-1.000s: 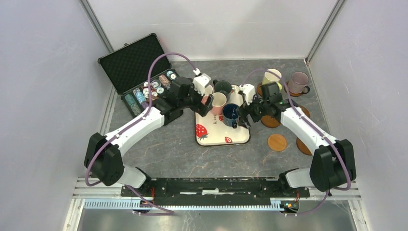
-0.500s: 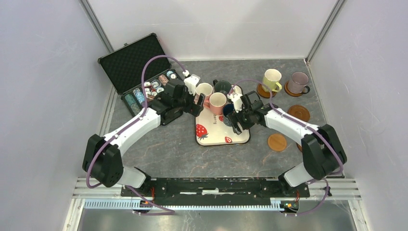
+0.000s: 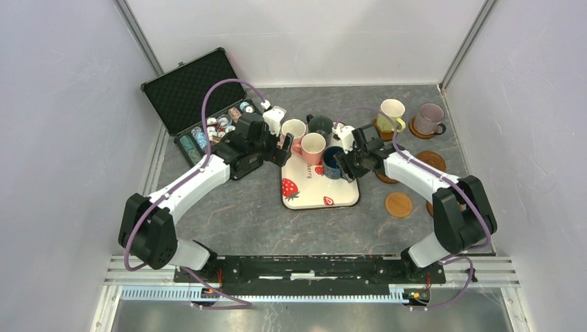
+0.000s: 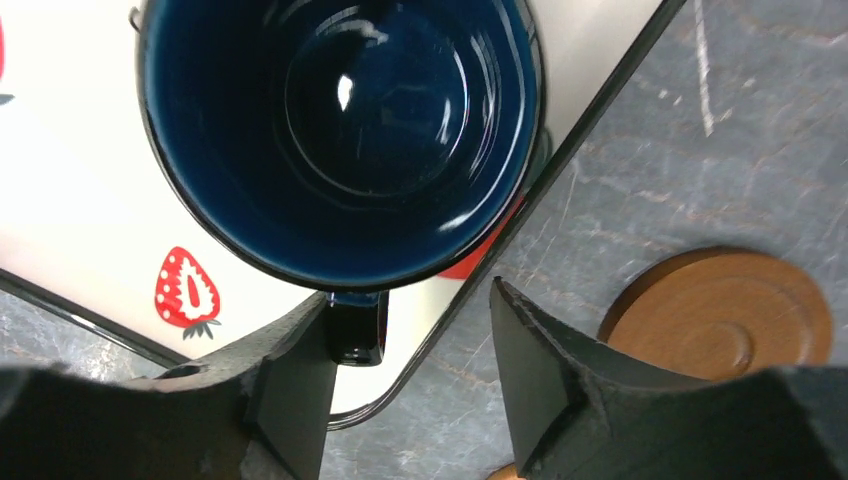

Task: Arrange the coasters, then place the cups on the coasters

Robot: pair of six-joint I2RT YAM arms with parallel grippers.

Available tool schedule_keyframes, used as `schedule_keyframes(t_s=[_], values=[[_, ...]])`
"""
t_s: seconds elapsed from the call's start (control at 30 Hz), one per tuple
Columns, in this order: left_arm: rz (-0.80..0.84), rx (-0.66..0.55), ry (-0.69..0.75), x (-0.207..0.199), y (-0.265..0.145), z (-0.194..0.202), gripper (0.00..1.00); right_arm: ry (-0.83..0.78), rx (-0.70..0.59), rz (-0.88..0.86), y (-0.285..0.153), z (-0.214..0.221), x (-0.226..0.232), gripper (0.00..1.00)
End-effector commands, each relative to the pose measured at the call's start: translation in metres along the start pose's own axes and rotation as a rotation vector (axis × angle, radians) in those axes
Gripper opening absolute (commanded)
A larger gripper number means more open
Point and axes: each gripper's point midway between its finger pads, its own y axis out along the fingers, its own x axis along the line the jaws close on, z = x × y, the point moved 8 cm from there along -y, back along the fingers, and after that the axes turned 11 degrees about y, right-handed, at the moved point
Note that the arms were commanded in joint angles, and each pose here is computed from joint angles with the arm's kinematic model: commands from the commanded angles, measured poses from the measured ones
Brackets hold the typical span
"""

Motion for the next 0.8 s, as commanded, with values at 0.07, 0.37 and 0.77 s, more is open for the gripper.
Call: schedule_keyframes(t_s=[0.07,0.37,0.77], values=[[-0.002,-0.073,-0.028,0.002,-0.004,-0.015,1.00,-0.088,-0.108,-0.099,0.000,-0.041,0.005,0.64],[-0.002,-0.073,-0.024,0.005,-0.002,-0.017,1.00,-0.109,-0.050,-0.124,0.017,-0.035,0.002,0.57],[0.019,-0.065,-0.020,0.005,0.005,-0.020,1.00,-0.137,-0.062,-0.134,0.003,-0.031,-0.015,0.00]])
